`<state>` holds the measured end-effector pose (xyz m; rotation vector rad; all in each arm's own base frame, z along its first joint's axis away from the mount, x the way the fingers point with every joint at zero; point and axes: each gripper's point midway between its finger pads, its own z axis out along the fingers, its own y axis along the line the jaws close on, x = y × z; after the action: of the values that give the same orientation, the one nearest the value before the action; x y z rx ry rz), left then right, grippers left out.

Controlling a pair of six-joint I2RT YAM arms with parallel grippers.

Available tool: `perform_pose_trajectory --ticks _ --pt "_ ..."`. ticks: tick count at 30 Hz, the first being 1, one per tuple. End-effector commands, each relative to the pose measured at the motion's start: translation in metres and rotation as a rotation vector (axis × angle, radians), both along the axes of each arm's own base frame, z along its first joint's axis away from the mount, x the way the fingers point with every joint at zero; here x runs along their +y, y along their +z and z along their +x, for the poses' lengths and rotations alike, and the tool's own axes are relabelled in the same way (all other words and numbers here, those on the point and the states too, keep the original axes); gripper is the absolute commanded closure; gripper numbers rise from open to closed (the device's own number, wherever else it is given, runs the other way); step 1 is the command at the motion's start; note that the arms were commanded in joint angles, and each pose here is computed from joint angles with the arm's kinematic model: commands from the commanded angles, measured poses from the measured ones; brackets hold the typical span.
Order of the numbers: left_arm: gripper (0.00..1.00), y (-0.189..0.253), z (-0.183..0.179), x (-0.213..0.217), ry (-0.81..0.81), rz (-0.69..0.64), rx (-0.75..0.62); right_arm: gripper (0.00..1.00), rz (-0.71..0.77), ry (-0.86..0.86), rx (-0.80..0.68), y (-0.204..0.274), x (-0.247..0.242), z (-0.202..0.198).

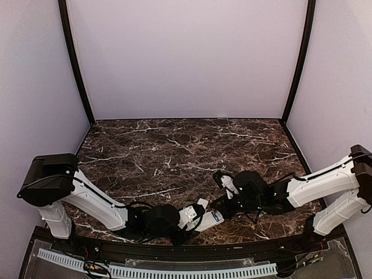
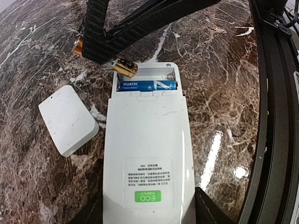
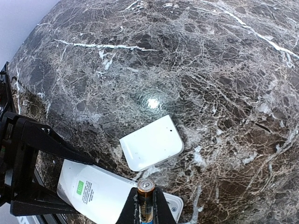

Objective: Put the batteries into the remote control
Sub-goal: Load the battery into the battery compartment.

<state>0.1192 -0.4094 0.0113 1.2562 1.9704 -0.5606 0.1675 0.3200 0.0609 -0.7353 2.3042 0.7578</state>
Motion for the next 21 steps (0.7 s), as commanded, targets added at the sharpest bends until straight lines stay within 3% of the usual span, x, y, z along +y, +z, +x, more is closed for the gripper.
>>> perform_pose_trajectory --ticks 1,21 --pt "1.00 -0.075 -0.015 0.066 -0.023 0.334 0.081 1.00 0.025 0.023 -0.039 0.011 0.000 -0.001" --pt "1.00 -0.080 -0.013 0.066 -0.020 0.366 0.077 1.00 -0.042 0.025 -0.106 -0.010 -0.013 0.000"
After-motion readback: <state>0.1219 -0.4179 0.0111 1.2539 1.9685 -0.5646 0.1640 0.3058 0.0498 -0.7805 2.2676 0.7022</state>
